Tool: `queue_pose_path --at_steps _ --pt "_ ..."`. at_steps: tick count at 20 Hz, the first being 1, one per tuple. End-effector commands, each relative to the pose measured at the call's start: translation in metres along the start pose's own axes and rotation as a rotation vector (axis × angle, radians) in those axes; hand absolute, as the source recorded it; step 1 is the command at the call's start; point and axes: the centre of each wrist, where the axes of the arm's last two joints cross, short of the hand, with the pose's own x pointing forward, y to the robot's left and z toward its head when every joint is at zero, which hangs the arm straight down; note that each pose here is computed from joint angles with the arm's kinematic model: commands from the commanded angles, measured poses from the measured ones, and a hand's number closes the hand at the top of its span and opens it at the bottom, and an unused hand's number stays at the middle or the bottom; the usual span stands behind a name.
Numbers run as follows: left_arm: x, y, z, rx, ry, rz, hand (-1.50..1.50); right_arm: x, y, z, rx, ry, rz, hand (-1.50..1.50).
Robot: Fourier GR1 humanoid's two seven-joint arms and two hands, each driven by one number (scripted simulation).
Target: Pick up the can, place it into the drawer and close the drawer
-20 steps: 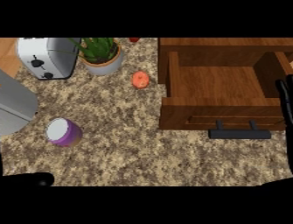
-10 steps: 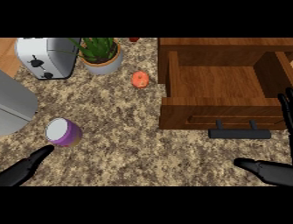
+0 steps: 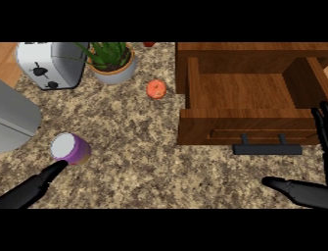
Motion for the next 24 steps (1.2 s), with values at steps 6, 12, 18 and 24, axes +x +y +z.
queue_pose_path --at_steps 6,12,18,24 --pt "-0.051 -0.024 -0.023 0.008 0.076 -0.019 -1.50 0.003 -0.011 0.014 0.000 -0.007 0.006 -1.50" --pt "-0.079 -0.040 -0.008 0.028 0.099 -0.045 -1.50 0.001 -0.029 0.022 -0.023 -0.006 0.015 -1.50" --pt "-0.132 -0.016 -0.010 0.057 0.134 -0.071 -1.50 0.026 -0.028 0.026 -0.003 -0.014 0.014 -1.50" --pt "-0.153 -0.025 -0.004 0.098 0.153 -0.068 -1.50 0.029 -0.024 0.009 -0.018 -0.013 0.028 -1.50"
